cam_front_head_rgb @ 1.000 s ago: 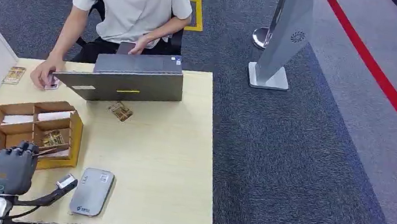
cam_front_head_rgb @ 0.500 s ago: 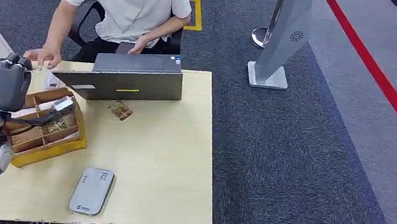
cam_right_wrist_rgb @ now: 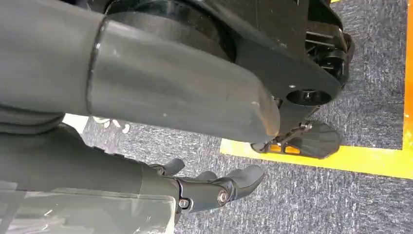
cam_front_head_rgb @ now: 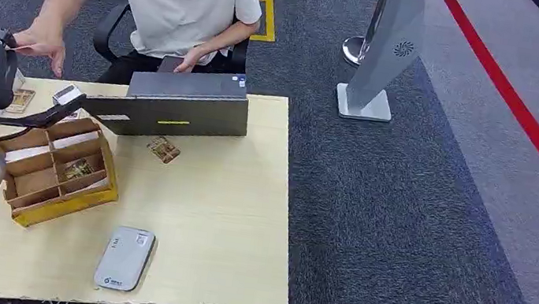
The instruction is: Pass the card to the sensor for recognition and then transmit it.
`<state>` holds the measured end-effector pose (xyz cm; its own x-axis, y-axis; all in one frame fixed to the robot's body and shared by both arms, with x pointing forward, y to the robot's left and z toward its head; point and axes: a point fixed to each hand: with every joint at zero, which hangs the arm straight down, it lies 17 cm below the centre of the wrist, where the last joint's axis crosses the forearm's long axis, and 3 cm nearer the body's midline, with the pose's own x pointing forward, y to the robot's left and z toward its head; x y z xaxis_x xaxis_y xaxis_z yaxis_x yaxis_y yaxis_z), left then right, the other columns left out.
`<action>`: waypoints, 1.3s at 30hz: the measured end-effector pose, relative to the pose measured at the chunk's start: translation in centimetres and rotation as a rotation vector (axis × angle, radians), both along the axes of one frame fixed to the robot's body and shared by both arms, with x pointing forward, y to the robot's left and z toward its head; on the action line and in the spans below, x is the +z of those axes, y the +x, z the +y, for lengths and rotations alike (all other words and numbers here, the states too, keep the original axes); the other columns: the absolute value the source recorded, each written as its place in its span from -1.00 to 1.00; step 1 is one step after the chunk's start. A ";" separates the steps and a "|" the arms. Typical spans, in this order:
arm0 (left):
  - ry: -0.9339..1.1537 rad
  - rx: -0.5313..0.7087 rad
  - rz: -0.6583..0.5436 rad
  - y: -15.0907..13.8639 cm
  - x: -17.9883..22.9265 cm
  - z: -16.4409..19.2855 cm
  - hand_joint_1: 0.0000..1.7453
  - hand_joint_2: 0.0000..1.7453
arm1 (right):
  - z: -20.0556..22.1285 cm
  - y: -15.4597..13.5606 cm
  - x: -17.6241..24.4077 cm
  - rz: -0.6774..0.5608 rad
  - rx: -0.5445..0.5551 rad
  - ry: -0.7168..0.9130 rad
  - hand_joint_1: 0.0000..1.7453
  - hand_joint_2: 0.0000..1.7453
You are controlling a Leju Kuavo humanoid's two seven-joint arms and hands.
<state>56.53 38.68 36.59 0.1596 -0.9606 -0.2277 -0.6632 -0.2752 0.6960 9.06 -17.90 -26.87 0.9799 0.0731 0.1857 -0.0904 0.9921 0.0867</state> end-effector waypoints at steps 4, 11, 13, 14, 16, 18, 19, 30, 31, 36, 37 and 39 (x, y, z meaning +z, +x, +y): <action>-0.004 0.016 0.005 0.3 -0.1 0.5 1.00 1.00 | 0.0 0.0 0.0 -0.001 0.002 0.000 -1.00 -1.00; 0.022 0.091 -0.006 2.2 2.3 3.4 1.00 1.00 | 0.3 0.2 0.1 0.001 0.036 0.002 -1.00 -1.00; 0.031 0.107 -0.005 2.6 2.8 4.3 -1.00 1.00 | 0.4 0.1 0.1 0.003 0.043 0.002 -1.00 -1.00; 0.036 0.111 0.001 2.8 2.8 4.7 -1.00 1.00 | 0.4 0.0 0.1 0.005 0.048 0.001 -1.00 -1.00; 0.040 0.118 0.009 3.2 2.8 5.2 -1.00 1.00 | 0.4 0.0 0.1 0.007 0.053 -0.001 -1.00 -1.00; 0.039 0.125 0.021 3.4 2.6 5.5 -1.00 1.00 | 0.4 0.0 0.1 0.007 0.053 -0.001 -1.00 -1.00; 0.039 0.127 0.027 3.5 2.4 5.6 -1.00 1.00 | 0.4 -0.1 0.1 0.008 0.053 -0.001 -1.00 -1.00; 0.039 0.140 0.054 3.8 1.5 6.3 -1.00 1.00 | 0.4 -0.3 0.0 0.011 0.054 -0.001 -1.00 -1.00; 0.039 0.141 0.056 3.8 1.4 6.3 -1.00 1.00 | 0.4 -0.4 0.0 0.012 0.054 -0.001 -1.00 -1.00; 0.039 0.142 0.058 3.8 1.3 6.4 -1.00 1.00 | 0.4 -0.6 0.0 0.015 0.054 -0.001 -1.00 -1.00; 0.039 0.142 0.058 3.8 1.3 6.4 -1.00 1.00 | 0.4 -0.6 0.0 0.015 0.054 -0.001 -1.00 -1.00; 0.039 0.143 0.059 3.8 1.3 6.4 -1.00 1.00 | 0.4 -0.6 0.0 0.015 0.054 -0.001 -1.00 -1.00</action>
<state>60.31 45.08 37.90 0.2790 -0.9194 -0.2773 -0.5738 -0.3911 0.7196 8.46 -17.51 -26.89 0.9772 0.1258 0.1708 -0.1422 0.9860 0.0874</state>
